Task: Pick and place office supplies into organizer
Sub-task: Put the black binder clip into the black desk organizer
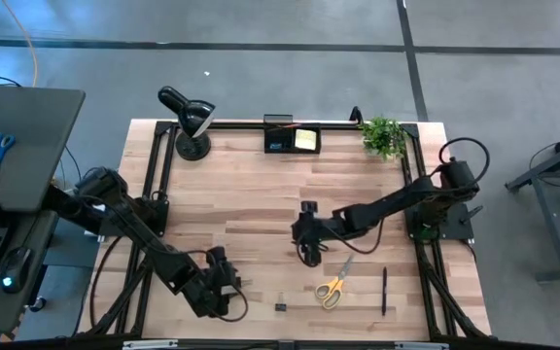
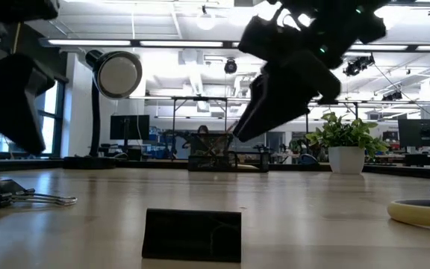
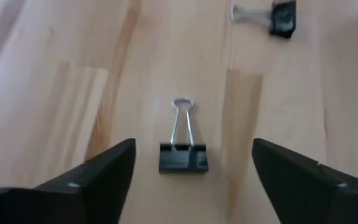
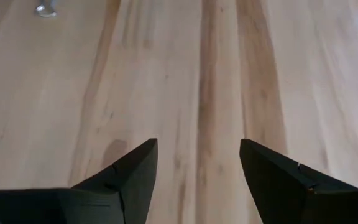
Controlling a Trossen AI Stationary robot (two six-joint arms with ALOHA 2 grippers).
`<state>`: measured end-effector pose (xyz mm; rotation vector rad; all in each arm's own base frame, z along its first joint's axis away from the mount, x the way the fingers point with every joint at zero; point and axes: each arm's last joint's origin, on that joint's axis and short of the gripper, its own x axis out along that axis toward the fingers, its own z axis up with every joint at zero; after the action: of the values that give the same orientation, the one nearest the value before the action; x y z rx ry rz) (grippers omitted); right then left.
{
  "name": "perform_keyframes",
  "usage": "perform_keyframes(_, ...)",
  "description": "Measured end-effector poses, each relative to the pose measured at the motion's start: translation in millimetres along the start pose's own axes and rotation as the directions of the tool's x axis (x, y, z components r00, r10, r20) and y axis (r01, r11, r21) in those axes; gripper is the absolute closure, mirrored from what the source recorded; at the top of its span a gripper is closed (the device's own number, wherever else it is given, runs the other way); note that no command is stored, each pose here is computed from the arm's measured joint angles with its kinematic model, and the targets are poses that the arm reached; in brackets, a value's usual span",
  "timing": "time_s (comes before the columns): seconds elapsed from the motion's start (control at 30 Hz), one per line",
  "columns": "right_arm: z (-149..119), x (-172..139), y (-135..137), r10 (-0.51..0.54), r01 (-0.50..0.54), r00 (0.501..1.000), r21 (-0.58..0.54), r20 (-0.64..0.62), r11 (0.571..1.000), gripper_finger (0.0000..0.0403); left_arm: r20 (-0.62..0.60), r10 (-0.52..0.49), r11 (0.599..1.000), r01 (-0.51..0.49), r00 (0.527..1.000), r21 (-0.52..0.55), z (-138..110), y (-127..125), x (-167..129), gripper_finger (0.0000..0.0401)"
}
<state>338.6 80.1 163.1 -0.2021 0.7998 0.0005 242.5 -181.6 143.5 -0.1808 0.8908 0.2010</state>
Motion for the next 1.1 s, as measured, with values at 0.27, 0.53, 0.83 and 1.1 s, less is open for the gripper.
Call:
perform_keyframes(0.27, -24.6, 0.5, 20.2, -0.023, 0.023, 0.999, 0.008, 0.031, 1.000, 0.0180, -0.059, 0.031, 0.999, -0.029, 0.998, 0.028, -11.3, -0.4, 15.8, 0.0079)
perform_keyframes(0.53, -36.7, -0.7, 28.9, -0.055, 0.056, 0.998, -0.014, 0.037, 0.998, 0.0181, -0.066, 0.056, 0.998, -0.057, 0.996, -0.014, -7.2, 5.8, 22.5, 0.0116)
perform_keyframes(0.83, -36.9, -0.7, 28.8, -0.055, 0.056, 0.998, -0.014, 0.035, 0.998, 0.0181, -0.122, 0.030, 1.000, -0.031, 0.992, -0.003, -9.5, 6.1, 22.3, 0.0144)
perform_keyframes(1.1, -37.1, -0.7, 28.8, -0.054, 0.054, 0.998, 0.004, 0.033, 0.999, 0.0181, -0.118, 0.037, 0.999, -0.037, 0.992, 0.001, -9.4, 6.4, 22.3, 0.0153)
